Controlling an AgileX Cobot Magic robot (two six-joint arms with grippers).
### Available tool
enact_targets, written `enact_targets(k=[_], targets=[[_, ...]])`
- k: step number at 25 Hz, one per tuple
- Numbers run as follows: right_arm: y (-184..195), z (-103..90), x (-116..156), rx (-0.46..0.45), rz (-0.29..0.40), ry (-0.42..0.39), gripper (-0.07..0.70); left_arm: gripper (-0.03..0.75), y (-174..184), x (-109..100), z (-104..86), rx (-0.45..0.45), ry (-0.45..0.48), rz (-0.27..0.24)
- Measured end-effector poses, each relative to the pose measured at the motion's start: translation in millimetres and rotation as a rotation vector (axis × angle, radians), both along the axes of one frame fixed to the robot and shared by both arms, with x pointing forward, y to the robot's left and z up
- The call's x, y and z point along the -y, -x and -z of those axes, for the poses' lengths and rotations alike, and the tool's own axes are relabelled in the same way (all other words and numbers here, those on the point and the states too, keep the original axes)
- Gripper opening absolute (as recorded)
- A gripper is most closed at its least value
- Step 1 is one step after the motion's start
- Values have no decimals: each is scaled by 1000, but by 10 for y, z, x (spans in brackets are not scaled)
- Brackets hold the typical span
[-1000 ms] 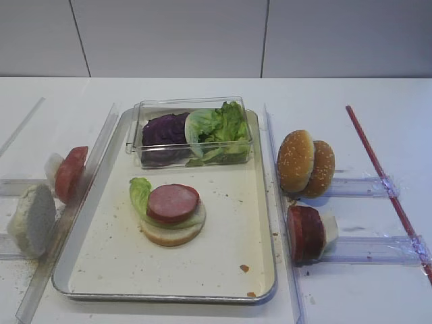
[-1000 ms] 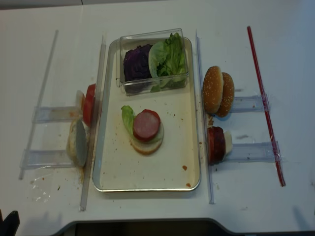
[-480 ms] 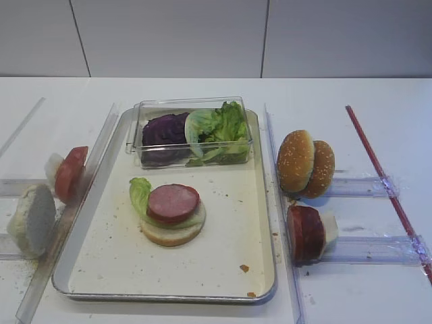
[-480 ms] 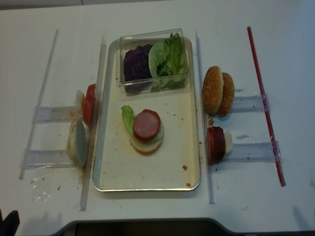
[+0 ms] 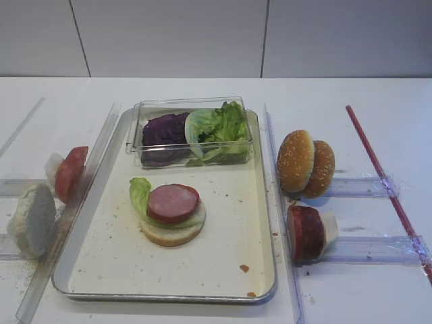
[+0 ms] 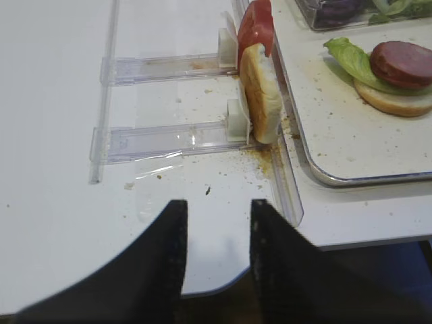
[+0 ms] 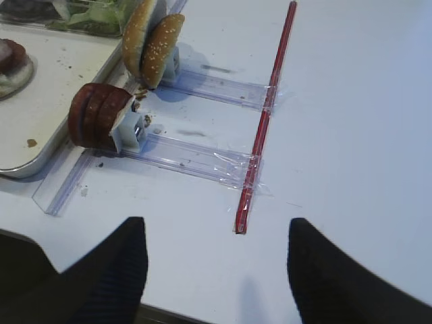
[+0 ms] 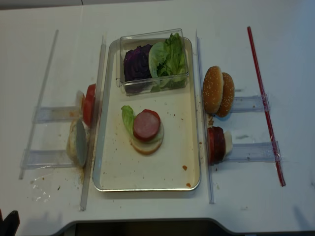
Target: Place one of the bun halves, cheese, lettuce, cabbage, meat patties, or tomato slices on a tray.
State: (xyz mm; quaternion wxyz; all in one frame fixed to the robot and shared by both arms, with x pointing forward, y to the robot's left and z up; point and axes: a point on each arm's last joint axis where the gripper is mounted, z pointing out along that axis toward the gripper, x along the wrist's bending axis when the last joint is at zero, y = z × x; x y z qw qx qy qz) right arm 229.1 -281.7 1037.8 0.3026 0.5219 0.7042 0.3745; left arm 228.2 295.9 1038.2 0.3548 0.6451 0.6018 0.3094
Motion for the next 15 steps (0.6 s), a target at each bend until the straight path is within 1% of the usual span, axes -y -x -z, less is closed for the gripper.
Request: enact_targets(k=[15], targets=[[0, 0, 0, 0, 0, 0, 456, 223, 0, 0, 0, 0, 0, 0]])
